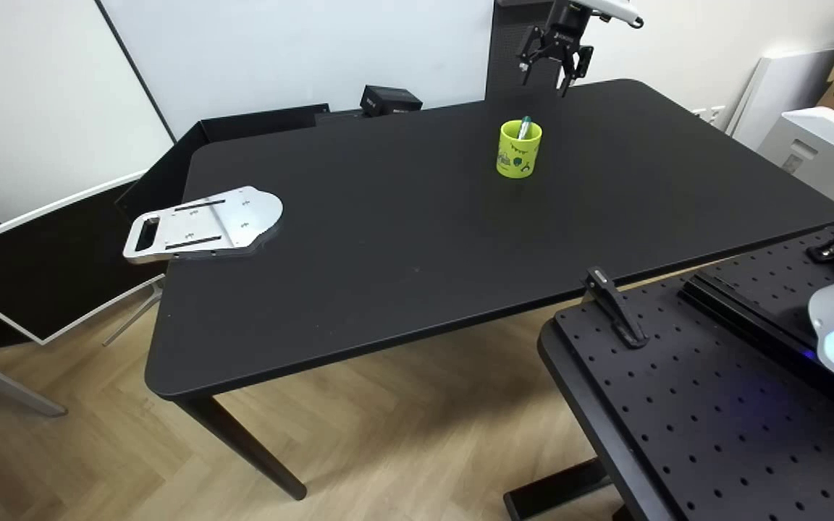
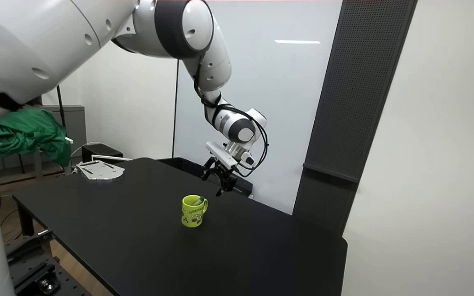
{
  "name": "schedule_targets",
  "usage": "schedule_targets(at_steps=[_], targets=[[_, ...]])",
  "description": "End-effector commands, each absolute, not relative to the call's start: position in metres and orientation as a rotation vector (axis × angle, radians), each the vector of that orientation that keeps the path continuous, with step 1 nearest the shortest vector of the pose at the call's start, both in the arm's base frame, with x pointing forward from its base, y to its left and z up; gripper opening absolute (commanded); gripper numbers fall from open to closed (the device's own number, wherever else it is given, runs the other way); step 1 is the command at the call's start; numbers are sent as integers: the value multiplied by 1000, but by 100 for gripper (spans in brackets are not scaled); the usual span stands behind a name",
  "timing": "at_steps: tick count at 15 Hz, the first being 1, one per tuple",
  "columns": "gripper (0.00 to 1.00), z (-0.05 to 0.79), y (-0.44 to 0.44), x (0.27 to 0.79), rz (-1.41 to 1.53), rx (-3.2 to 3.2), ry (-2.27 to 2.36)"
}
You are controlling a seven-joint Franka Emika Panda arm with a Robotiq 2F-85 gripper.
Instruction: Place the marker on the table
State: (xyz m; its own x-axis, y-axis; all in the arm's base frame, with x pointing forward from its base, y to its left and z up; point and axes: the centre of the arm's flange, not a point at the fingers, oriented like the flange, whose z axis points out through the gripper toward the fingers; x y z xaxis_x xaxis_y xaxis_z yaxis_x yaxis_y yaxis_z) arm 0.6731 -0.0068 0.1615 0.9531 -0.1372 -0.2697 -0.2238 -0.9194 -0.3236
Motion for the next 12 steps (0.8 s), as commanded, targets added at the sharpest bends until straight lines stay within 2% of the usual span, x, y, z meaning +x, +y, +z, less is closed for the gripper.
schedule_targets(at_steps=[1,12], targets=[[100,158,-8,672,350,-2748,265],[100,146,-6,670,365,-2749,255]])
